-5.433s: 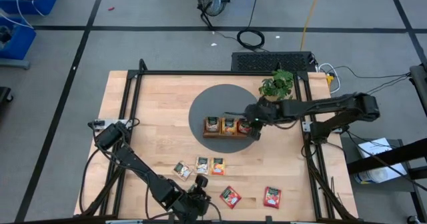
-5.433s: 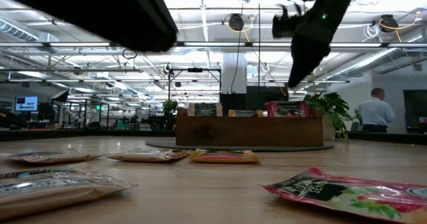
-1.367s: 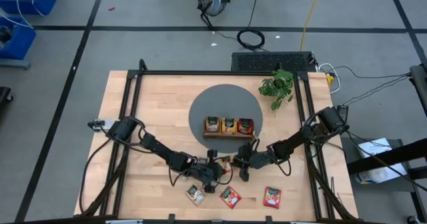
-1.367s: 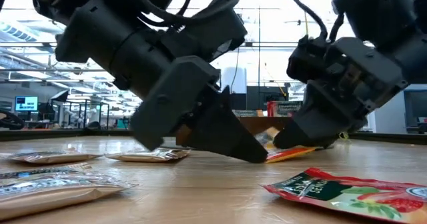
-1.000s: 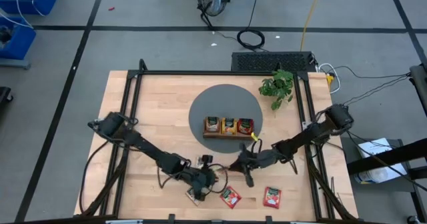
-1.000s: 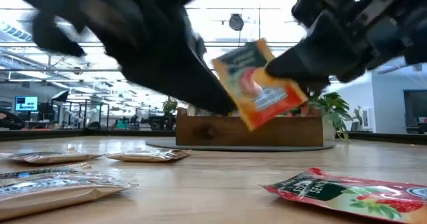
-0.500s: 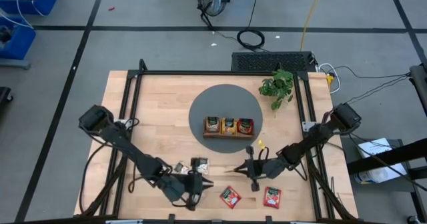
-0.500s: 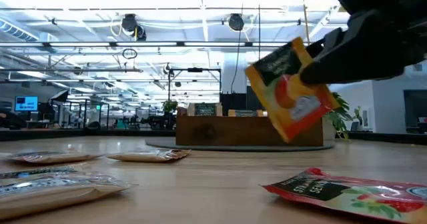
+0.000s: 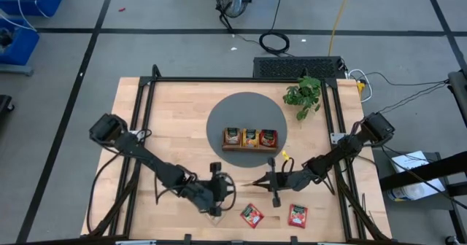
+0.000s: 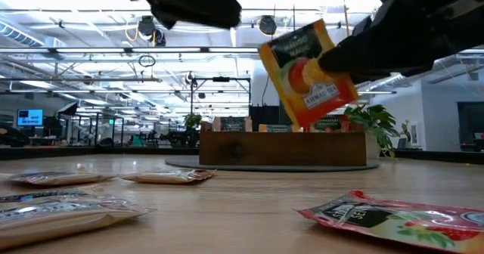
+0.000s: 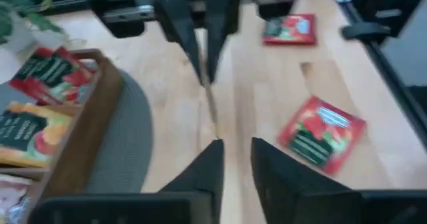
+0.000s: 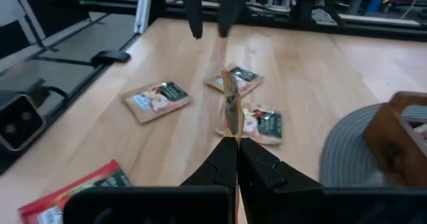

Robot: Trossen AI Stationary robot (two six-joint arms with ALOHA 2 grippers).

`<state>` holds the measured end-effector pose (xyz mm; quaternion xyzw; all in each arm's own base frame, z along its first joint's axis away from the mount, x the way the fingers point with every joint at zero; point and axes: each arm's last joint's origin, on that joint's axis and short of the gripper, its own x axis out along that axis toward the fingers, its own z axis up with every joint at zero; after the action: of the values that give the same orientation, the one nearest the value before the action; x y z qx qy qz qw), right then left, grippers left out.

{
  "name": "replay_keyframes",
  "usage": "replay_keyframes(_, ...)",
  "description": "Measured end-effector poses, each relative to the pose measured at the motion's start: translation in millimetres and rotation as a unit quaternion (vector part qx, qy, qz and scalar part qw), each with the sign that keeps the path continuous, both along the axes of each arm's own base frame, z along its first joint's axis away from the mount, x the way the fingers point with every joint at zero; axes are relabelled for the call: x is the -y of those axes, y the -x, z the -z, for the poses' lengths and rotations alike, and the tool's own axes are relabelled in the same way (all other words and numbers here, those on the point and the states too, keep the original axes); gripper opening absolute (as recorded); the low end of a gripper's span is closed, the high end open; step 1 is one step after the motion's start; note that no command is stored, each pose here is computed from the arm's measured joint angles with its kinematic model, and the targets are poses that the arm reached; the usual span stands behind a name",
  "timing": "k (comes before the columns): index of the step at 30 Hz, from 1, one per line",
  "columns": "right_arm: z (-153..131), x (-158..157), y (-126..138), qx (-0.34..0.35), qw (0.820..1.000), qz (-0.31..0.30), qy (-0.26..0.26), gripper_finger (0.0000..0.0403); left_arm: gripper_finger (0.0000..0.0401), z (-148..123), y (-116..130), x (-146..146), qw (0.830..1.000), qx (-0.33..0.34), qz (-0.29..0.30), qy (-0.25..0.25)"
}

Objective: Pick & Place Tea
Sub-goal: Put the orange tea bag into the middle slot of the wooden organizer

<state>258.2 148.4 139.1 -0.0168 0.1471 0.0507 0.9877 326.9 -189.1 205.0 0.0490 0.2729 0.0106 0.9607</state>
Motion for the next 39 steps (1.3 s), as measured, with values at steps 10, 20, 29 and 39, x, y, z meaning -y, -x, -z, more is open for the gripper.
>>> replay_keyframes(10,2,0,0,-0.007,1.000,0.000,0.004,0.0000,0.0220,-1,-24,-26,0.997,0.026,-0.010,0.070)
replay_keyframes(20,3,0,1,-0.013,1.000,0.000,0.006,0.0000,0.0244,30,-42,-38,0.996,-0.003,0.006,0.086)
replay_keyframes(29,3,0,1,-0.015,1.000,0.000,0.008,0.0000,0.0196,33,-48,-44,0.994,0.000,0.006,0.105)
replay_keyframes(39,3,1,1,-0.015,1.000,0.002,0.009,0.0000,0.0013,35,-48,-45,0.996,-0.010,0.025,0.085)
